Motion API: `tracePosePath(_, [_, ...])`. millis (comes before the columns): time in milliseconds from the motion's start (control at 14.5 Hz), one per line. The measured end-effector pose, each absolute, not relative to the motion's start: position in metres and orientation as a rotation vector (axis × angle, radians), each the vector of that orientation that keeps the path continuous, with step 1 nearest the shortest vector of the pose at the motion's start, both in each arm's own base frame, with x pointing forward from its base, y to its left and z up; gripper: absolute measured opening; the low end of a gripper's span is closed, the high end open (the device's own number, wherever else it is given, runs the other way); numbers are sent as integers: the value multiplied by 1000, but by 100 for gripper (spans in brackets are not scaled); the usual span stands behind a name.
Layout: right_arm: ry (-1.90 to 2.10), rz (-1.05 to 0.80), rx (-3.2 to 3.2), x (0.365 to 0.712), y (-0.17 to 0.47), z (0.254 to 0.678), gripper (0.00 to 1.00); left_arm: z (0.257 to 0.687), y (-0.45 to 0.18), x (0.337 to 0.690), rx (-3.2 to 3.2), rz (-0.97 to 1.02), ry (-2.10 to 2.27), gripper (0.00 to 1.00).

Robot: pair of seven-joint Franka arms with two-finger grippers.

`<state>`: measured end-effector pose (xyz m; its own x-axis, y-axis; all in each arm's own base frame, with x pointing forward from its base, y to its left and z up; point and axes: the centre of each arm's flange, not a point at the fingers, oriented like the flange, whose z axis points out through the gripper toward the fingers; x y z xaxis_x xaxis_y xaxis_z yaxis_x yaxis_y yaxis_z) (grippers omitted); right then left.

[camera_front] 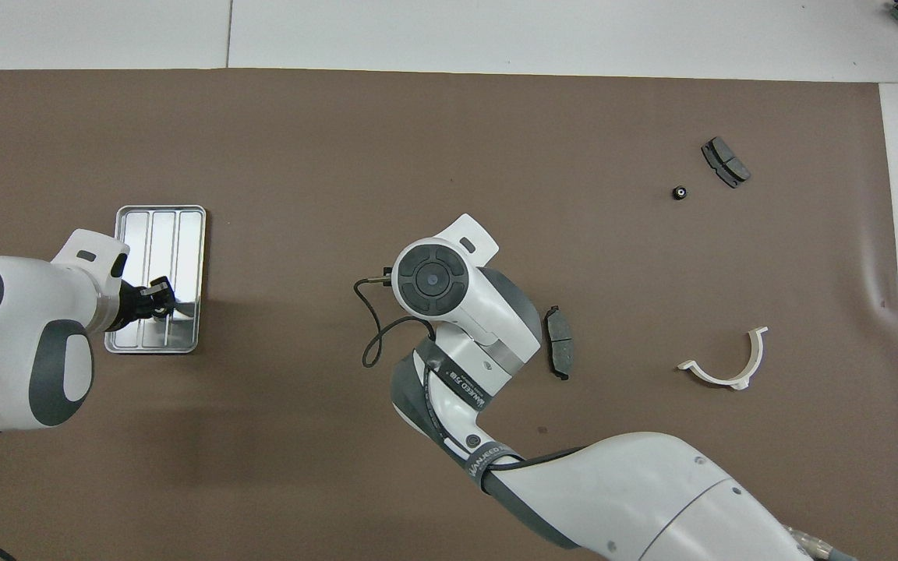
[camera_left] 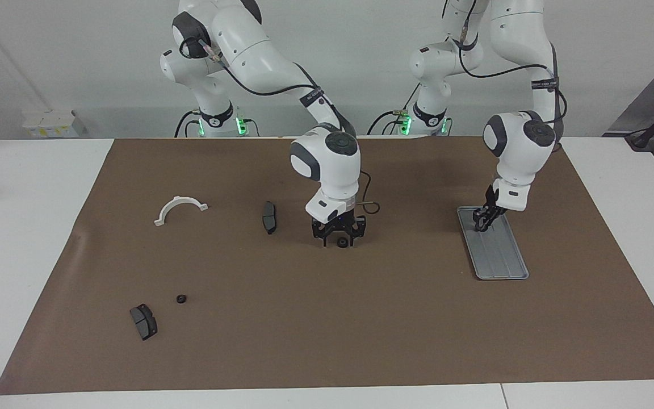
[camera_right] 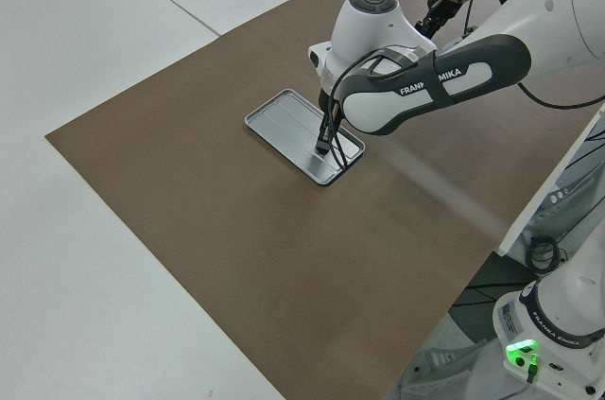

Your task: Place bearing gear from tray to pile

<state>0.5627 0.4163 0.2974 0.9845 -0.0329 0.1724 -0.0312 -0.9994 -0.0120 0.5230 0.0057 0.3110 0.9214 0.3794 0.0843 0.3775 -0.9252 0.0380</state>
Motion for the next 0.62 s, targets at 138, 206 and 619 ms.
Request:
tracePosePath(138, [37, -271, -3120, 559, 421, 297, 74, 323, 5, 531, 3063, 122, 602, 35])
tracePosePath(206, [27, -269, -3121, 557, 423, 297, 73, 337, 5, 538, 3067, 100, 602, 35])
tracePosePath(619, [-39, -250, -3135, 553, 422, 289, 65, 452, -36, 582, 3070, 127, 529, 35])
